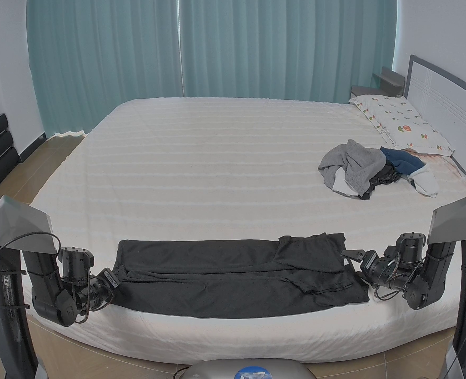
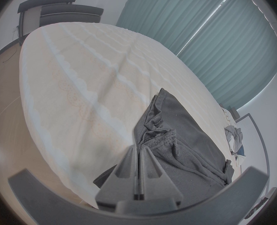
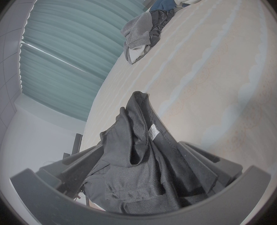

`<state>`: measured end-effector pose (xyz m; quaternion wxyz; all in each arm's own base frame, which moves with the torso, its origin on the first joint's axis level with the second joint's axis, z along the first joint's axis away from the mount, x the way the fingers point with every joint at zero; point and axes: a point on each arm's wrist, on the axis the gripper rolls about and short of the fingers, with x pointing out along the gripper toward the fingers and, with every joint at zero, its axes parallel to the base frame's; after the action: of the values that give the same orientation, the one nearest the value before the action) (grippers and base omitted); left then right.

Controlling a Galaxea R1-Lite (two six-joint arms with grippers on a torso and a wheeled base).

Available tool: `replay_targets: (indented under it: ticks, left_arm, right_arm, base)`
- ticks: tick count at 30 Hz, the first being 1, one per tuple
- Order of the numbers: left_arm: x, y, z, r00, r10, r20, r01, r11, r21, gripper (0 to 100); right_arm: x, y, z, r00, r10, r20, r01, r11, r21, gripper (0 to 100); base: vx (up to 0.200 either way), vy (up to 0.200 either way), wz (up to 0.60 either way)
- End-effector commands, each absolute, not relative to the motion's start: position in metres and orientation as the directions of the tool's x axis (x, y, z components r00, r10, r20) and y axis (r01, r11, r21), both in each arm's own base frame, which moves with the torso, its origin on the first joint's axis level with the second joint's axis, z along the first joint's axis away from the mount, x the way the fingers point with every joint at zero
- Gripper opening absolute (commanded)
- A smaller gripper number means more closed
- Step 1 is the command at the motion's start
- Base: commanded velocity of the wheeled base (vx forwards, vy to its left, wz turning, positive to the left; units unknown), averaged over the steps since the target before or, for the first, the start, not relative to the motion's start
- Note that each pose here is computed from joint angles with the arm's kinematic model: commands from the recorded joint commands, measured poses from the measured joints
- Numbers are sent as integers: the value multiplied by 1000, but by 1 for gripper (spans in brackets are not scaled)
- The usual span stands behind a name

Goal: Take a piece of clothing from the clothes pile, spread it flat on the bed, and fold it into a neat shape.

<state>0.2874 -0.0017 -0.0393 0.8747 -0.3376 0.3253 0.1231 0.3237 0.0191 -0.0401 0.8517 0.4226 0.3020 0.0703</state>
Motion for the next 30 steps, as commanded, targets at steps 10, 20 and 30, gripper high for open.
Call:
replay_targets:
  ticks: [10, 20, 30]
  left_arm:
    - [287, 0, -34, 769, 3, -639, -434, 736, -519, 100]
    - [288, 7, 5, 842, 16, -539, -381, 725, -574, 100]
    - [318, 4, 6, 877, -5, -481, -318, 745, -586, 100]
  right_arm:
    - [324, 19, -40, 808, 376, -455, 135, 633, 762, 100]
    - [324, 19, -40, 809, 376, -452, 133, 633, 763, 100]
    - [324, 19, -40, 808, 376, -453, 134, 633, 763, 100]
  base:
    - [0, 0, 0]
    - [0, 0, 0]
    - [0, 0, 0]
